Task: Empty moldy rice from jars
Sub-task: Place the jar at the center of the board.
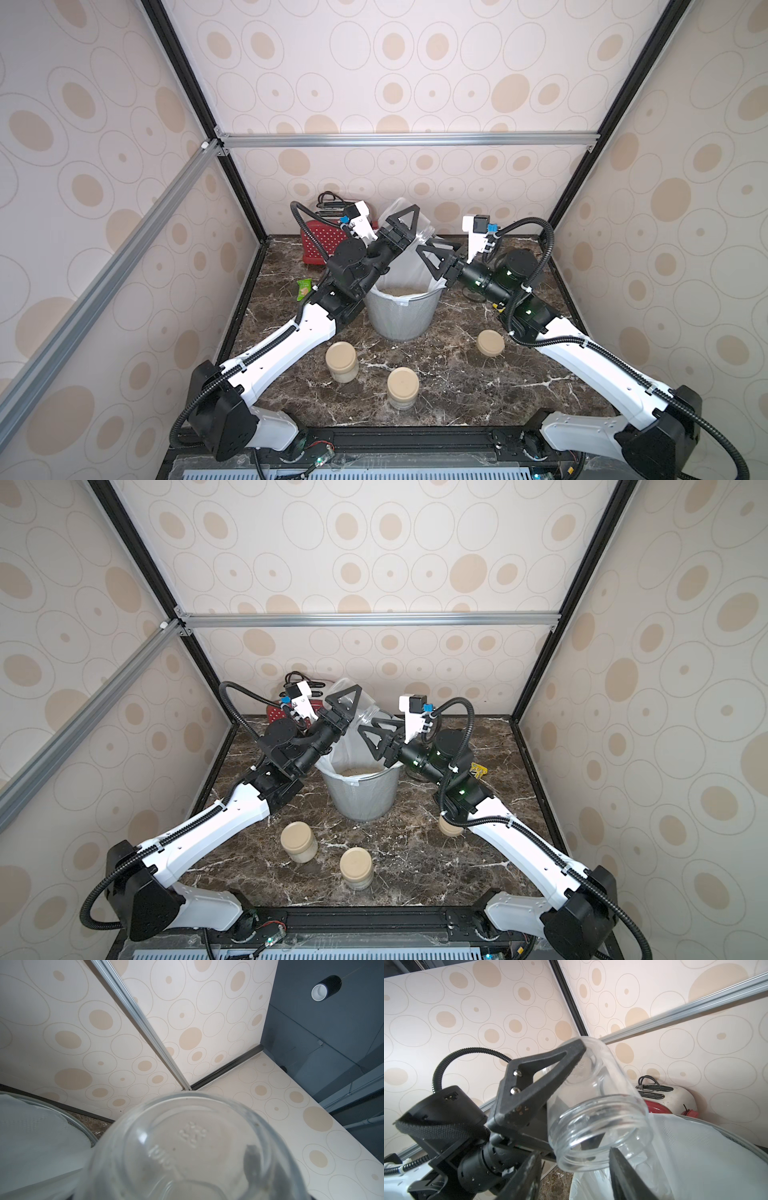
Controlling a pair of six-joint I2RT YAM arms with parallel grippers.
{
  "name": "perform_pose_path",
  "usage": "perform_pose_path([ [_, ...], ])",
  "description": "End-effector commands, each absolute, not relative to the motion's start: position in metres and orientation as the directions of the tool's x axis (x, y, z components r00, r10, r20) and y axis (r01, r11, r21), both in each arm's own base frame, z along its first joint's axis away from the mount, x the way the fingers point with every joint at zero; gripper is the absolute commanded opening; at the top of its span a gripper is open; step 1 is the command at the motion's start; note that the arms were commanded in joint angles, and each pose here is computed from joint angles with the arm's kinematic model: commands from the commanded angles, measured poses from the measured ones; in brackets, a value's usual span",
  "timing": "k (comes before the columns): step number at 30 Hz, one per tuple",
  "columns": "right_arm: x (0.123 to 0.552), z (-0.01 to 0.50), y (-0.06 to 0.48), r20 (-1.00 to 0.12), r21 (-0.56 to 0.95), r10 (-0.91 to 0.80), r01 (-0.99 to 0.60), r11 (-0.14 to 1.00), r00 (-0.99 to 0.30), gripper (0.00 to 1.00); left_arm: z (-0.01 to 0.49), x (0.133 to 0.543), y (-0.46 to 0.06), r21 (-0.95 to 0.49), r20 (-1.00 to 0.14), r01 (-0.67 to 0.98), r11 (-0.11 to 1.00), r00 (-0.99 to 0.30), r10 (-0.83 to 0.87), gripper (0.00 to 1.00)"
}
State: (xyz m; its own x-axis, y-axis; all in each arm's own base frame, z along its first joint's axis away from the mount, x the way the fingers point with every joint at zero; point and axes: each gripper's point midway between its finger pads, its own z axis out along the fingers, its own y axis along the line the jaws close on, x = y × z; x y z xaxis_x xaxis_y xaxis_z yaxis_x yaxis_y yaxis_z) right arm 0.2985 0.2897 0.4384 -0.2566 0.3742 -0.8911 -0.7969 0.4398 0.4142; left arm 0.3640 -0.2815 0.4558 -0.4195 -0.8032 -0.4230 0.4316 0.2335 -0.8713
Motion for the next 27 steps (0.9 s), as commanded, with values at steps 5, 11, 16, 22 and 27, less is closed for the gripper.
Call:
perform_pose_path([
  [5, 0.299, 0.467, 0.297, -0.871, 0.401, 0.441, -0.831, 0.385, -0.216, 0.52, 0.5, 0.348, -0.281, -0.849, -0.346, 0.52, 0.092, -0.414, -0.842, 0.49],
  [11, 0.305, 0.468, 0.302, -0.859, 0.413, 0.46, -0.836, 0.362, -0.225, 0.49, 0.503, 0.343, -0.289, -0.845, -0.343, 0.53, 0.071, -0.437, -0.831, 0.5],
  [16, 0.311, 0.465, 0.308, -0.848, 0.435, 0.469, -0.831, 0.347, -0.248, 0.42, 0.505, 0.339, -0.295, -0.843, -0.338, 0.535, 0.051, -0.454, -0.825, 0.5],
  [22, 0.319, 0.458, 0.309, -0.842, 0.453, 0.472, -0.816, 0.359, -0.26, 0.13, 0.509, 0.336, -0.295, -0.839, -0.338, 0.542, 0.043, -0.457, -0.823, 0.54],
  [27, 0.323, 0.453, 0.308, -0.84, 0.466, 0.474, -0.797, 0.384, -0.263, 0.0, 0.507, 0.336, -0.292, -0.845, -0.334, 0.532, 0.049, -0.455, -0.826, 0.8],
])
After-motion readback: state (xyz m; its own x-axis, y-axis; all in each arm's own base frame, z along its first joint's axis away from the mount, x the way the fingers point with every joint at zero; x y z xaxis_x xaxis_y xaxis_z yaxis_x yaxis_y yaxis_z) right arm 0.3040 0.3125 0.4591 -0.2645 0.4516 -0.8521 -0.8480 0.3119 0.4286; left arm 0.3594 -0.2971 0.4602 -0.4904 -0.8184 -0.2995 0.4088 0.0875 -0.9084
